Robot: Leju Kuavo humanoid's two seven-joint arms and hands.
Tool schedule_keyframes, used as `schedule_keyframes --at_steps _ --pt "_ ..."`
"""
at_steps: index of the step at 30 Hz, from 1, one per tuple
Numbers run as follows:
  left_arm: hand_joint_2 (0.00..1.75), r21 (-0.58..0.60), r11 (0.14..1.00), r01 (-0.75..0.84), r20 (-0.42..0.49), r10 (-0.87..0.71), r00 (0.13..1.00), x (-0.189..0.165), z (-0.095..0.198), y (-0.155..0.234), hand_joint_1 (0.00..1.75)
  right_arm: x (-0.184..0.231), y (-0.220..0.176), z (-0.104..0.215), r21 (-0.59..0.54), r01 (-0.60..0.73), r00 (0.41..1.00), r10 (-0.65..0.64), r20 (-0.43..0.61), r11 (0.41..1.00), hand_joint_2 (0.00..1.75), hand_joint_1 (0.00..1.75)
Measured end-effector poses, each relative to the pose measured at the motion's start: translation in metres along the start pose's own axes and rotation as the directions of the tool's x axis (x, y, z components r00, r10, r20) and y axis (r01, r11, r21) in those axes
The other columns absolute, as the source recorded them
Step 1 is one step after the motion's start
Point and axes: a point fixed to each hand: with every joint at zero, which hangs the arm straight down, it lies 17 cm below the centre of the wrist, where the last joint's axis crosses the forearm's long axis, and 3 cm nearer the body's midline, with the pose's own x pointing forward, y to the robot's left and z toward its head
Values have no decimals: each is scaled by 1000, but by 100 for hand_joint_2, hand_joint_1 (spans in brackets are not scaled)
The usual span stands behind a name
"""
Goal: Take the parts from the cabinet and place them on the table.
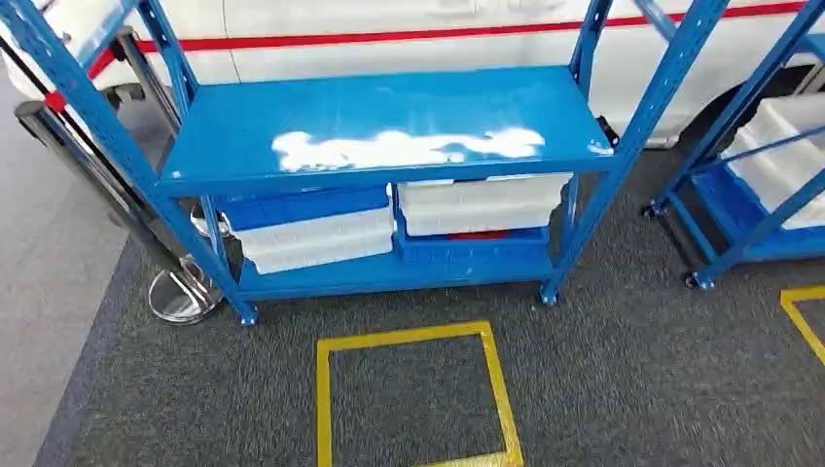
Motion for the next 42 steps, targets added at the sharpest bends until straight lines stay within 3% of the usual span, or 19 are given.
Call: schedule_keyframes --at_steps 4,14,15,27,28,29,35,36,42 --pt "0 -5 1000 23 12 -23 1000 1 0 -1 0 -5 -1 -2 -1 28 999 -28 -40 1000 0 0" --pt "0 -7 997 77 21 -76 997 2 0 -1 0 -1 2 -1 14 14 1000 -14 -19 1000 0 0" --pt "0 -6 997 80 21 -80 997 2 0 -1 0 -1 2 -1 16 12 1000 -11 -18 1000 175 0" --pt "0 -27 982 187 61 -185 981 6 1 -7 0 1 1 -1 16 27 1000 -27 -4 999 175 0" --pt "175 -27 982 189 62 -187 980 6 1 -7 0 1 1 -1 16 27 1000 -27 -4 999 175 0" --pt "0 -27 981 190 62 -188 980 6 1 -7 0 1 1 -1 16 28 1000 -28 -5 999 175 0" --pt "0 -24 971 239 28 -239 971 -5 0 1 0 -12 9 4 29 89 994 -87 -62 996 175 0" --pt "0 -22 971 239 26 -239 971 -6 -1 4 0 -15 12 6 36 105 992 -101 -79 994 0 0" --pt "0 -25 971 236 22 -236 972 -8 -5 18 0 -38 31 19 79 215 964 -198 -176 973 0 0"
